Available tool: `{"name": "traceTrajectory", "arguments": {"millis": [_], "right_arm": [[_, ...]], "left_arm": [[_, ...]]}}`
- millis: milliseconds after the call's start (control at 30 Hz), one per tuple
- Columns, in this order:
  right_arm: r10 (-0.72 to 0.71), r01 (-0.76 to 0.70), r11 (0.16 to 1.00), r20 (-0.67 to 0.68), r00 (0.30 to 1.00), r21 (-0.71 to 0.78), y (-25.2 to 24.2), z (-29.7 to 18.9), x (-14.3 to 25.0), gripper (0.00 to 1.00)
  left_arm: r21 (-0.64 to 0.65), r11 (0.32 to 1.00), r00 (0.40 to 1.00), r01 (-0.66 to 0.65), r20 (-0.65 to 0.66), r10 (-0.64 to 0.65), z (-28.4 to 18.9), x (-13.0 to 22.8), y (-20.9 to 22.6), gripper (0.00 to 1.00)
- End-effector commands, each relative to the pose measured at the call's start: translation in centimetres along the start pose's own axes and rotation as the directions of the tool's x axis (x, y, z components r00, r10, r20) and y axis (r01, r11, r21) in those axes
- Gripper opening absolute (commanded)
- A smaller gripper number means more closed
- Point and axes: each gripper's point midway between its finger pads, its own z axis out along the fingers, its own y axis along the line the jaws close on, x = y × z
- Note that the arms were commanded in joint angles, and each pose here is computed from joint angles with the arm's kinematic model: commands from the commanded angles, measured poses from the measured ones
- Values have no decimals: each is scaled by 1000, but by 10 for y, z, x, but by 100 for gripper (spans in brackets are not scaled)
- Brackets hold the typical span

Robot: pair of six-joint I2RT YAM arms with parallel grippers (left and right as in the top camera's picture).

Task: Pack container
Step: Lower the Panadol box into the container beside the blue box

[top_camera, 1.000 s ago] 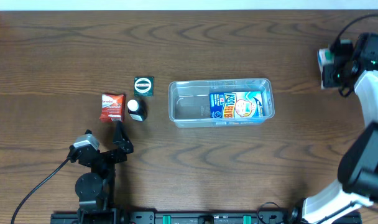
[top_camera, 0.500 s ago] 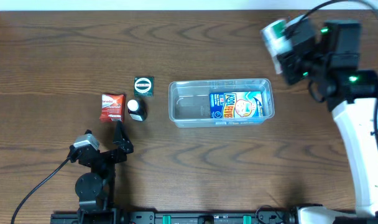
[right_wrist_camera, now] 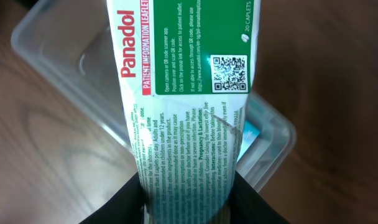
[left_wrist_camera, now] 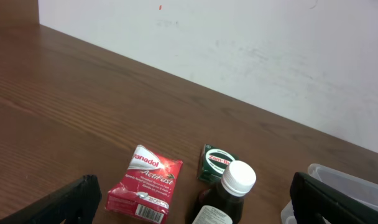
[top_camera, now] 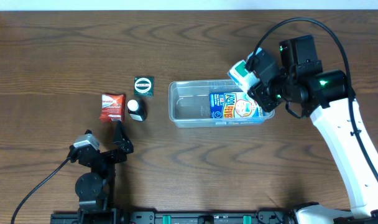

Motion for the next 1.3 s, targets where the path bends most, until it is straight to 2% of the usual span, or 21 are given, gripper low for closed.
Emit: {"name": "traceTrajectory", "arguments": {"millis": [0, 200, 433, 667, 800, 1000, 1100, 1200, 1267], "right_arm": [[-24, 22, 999, -46, 999, -28, 7, 8, 13, 35], [-22, 17, 999, -96, 995, -49, 11, 27, 34, 37], [-59, 54, 997, -91, 994, -50, 9, 53, 48, 39], [-142, 141, 990, -54, 988, -30, 5, 70, 50, 54], [-235, 234, 972, -77, 969, -15, 1, 75, 58, 53], [-251, 253, 967, -74, 965, 20, -6, 77, 56, 57], [-194, 195, 981, -36, 980, 19, -4, 77, 48, 57], [-103, 104, 994, 23, 994, -35, 6, 77, 37, 43], [-20, 23, 997, 46, 999, -67, 11, 77, 32, 39]], "left_arm": [[-30, 999, 999, -20, -45, 18, 1, 16, 9, 98], [-30, 999, 999, -20, -45, 18, 1, 16, 9, 98], [-29, 999, 999, -20, -45, 18, 1, 16, 9, 98], [-30, 999, 999, -20, -45, 18, 1, 16, 9, 98], [-30, 999, 999, -20, -45, 19, 1, 16, 9, 98], [-29, 999, 999, -20, -45, 19, 1, 16, 9, 98], [-30, 999, 999, -20, -45, 18, 1, 16, 9, 98], [-29, 999, 999, -20, -45, 18, 1, 16, 9, 98], [-29, 999, 999, -20, -45, 18, 1, 16, 9, 98]]}}
